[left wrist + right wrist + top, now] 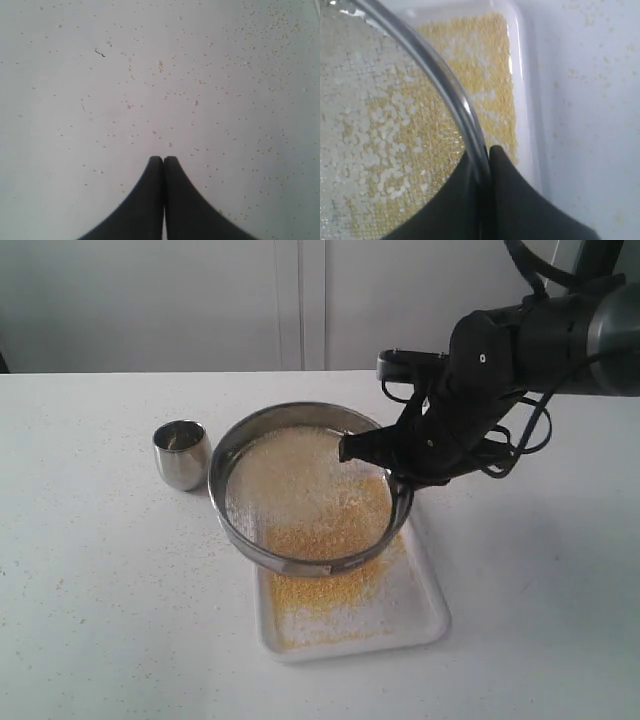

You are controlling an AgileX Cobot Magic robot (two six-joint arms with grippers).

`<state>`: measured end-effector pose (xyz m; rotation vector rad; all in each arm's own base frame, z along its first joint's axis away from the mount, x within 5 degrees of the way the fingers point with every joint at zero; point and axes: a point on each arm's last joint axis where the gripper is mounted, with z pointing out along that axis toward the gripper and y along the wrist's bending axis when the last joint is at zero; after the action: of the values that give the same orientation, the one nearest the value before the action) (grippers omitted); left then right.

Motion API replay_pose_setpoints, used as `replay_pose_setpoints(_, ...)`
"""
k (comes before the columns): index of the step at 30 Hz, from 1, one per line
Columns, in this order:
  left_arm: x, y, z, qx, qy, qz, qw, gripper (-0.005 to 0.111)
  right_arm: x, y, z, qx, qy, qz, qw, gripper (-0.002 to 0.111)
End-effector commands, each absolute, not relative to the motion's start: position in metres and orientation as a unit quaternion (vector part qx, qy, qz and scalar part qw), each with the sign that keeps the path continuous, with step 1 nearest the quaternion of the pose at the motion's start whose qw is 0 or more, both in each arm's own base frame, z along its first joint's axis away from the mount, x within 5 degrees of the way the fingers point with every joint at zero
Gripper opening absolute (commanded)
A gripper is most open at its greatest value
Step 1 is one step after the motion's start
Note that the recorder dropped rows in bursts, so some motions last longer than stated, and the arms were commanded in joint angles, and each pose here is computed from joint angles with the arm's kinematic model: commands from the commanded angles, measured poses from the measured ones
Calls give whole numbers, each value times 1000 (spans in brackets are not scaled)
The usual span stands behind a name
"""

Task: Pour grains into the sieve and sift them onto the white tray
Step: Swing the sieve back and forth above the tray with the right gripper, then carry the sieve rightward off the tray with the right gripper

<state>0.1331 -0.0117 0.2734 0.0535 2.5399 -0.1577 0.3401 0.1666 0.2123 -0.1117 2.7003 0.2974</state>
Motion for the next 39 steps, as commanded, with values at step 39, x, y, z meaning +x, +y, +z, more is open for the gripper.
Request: replay_pose_setpoints(39,131,-12,272,17,955,-64,289,0,336,107,228,0,984,84,157,0)
